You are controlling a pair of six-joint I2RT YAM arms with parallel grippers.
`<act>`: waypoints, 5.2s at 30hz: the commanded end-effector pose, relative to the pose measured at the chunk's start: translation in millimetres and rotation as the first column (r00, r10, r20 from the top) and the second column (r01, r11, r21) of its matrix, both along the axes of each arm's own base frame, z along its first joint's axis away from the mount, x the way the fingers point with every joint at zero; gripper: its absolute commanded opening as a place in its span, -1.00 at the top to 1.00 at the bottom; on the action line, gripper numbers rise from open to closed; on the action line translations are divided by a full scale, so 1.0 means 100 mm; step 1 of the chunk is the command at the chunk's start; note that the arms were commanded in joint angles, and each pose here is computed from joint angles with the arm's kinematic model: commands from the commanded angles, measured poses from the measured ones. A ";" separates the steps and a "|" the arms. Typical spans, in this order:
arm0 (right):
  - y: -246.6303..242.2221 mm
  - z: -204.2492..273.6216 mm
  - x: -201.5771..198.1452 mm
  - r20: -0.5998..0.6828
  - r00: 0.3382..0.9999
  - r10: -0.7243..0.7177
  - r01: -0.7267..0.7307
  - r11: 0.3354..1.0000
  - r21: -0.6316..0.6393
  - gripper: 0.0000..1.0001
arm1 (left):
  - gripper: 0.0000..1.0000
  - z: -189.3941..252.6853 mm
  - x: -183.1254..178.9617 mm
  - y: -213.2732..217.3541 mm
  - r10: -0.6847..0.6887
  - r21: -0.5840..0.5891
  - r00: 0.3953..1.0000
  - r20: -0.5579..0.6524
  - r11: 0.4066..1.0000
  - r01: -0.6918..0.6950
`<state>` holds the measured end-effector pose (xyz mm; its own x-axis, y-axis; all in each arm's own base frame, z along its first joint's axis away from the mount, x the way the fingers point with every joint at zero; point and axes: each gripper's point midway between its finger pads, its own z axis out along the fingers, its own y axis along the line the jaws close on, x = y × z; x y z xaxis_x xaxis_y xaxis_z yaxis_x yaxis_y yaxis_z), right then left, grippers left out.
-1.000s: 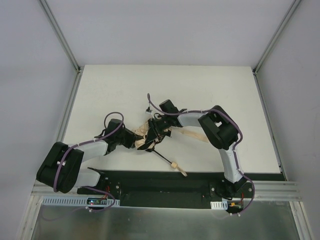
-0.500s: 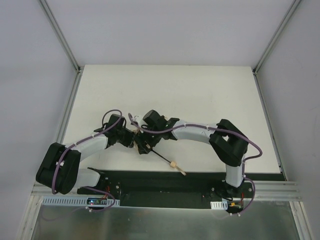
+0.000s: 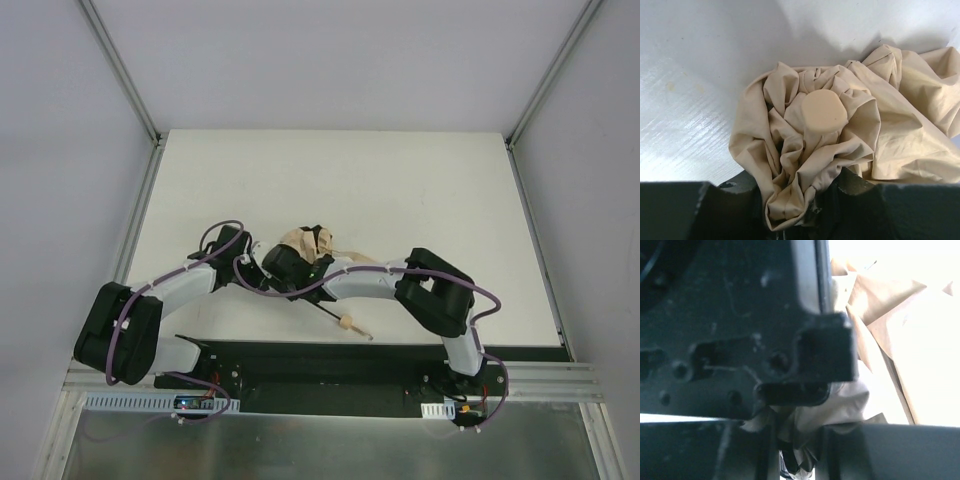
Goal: Put away the umbrella
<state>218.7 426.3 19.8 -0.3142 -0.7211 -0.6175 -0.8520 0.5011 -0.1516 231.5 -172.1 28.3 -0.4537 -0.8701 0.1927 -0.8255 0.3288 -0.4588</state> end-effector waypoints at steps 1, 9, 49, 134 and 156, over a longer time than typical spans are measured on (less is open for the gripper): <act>-0.56 -0.72 -0.02 -0.072 0.994 -0.084 0.070 0.982 -0.177 0.92 | 1.00 -0.04 -0.26 0.08 0.012 0.009 0.994 -0.106 1.000 -0.011; -0.73 -0.91 -0.50 -0.447 0.893 -0.050 0.040 0.999 -0.033 1.00 | -0.74 0.23 0.08 0.28 -0.066 0.054 0.986 0.151 0.997 0.059; -0.41 0.46 0.01 -0.569 0.822 0.021 0.157 0.952 0.262 -0.44 | 1.00 -0.29 -0.12 0.18 -0.071 -0.021 0.997 -0.001 0.997 0.071; -1.19 0.18 0.46 -0.714 0.004 -0.700 0.910 0.298 -0.288 -0.39 | 1.00 -0.40 -0.35 0.13 -0.248 0.003 0.967 0.053 0.969 0.249; -1.16 0.04 0.77 -0.754 0.076 -0.652 0.925 0.329 -0.191 -0.34 | 1.00 -0.31 -0.38 0.11 -0.237 -0.020 0.968 0.087 0.971 0.239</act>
